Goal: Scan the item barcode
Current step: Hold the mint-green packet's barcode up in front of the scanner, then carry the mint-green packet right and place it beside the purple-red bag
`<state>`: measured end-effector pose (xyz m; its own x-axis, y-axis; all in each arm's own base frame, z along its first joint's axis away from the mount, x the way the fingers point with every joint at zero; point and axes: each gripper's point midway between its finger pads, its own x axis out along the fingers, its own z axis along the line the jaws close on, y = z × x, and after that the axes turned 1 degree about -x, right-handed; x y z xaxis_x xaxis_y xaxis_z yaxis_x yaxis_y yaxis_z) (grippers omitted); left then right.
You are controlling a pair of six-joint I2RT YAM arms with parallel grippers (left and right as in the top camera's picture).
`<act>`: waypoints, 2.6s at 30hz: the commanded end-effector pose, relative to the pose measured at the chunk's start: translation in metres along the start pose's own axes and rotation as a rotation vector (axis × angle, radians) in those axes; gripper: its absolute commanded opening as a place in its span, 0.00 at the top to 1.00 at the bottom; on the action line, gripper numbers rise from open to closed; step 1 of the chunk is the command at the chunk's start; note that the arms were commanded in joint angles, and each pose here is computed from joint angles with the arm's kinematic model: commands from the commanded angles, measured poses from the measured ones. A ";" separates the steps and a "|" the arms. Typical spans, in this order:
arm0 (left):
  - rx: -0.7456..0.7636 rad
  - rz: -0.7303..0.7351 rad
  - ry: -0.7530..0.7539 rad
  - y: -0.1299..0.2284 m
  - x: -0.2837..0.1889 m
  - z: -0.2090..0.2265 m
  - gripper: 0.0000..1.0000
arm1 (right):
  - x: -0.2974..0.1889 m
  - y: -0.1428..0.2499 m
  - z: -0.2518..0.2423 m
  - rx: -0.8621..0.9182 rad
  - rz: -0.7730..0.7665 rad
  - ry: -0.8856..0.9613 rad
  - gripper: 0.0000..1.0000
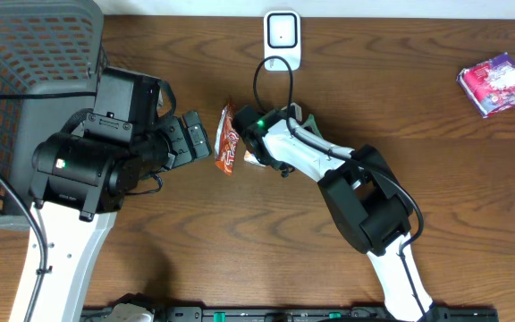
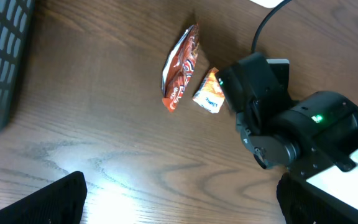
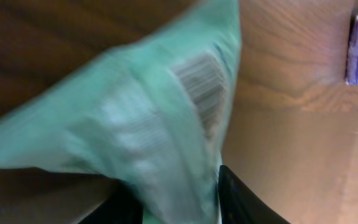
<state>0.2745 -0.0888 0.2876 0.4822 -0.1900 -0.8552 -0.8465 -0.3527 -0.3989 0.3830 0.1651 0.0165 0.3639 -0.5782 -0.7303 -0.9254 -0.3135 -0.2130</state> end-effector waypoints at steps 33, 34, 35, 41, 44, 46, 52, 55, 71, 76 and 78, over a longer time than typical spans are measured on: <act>-0.002 -0.013 0.002 -0.002 -0.003 0.000 0.02 | 0.003 -0.020 -0.017 -0.348 -0.041 0.042 0.50; -0.002 -0.013 0.002 -0.002 -0.003 0.000 0.02 | 0.006 -0.019 -0.019 -0.341 -0.035 0.043 0.50; -0.002 -0.013 0.002 -0.002 -0.003 0.000 0.02 | 0.009 -0.019 -0.022 -0.337 -0.028 0.044 0.50; -0.002 -0.013 0.002 -0.002 -0.003 0.000 0.02 | 0.033 -0.024 -0.045 -0.254 0.000 0.051 0.48; -0.002 -0.013 0.002 -0.002 -0.003 0.000 0.02 | 0.047 -0.023 -0.046 -0.227 0.030 -0.030 0.50; -0.002 -0.013 0.002 -0.002 -0.003 0.000 0.02 | 0.057 -0.020 -0.038 -0.236 0.055 -0.142 0.49; -0.002 -0.013 0.002 -0.002 -0.003 0.000 0.02 | 0.094 -0.020 -0.067 -0.109 0.105 -0.216 0.52; -0.002 -0.013 0.002 -0.002 -0.003 0.000 0.02 | 0.108 -0.015 -0.080 -0.067 0.139 -0.238 0.62; -0.002 -0.013 0.002 -0.002 -0.003 0.000 0.02 | 0.080 -0.023 -0.039 0.030 0.148 -0.818 0.99; -0.002 -0.013 0.002 -0.002 -0.003 0.000 0.02 | 0.041 -0.045 -0.022 0.071 0.104 -1.017 0.99; -0.002 -0.013 0.002 -0.002 -0.003 0.000 0.02 | 0.025 -0.059 -0.019 0.108 0.076 -1.091 0.99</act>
<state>0.2745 -0.0888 0.2876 0.4822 -0.1900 -0.8552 -0.8465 -0.3527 -0.3989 0.4516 0.0995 0.0144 0.1176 0.1463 -0.9822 -0.9628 -0.2256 -0.1489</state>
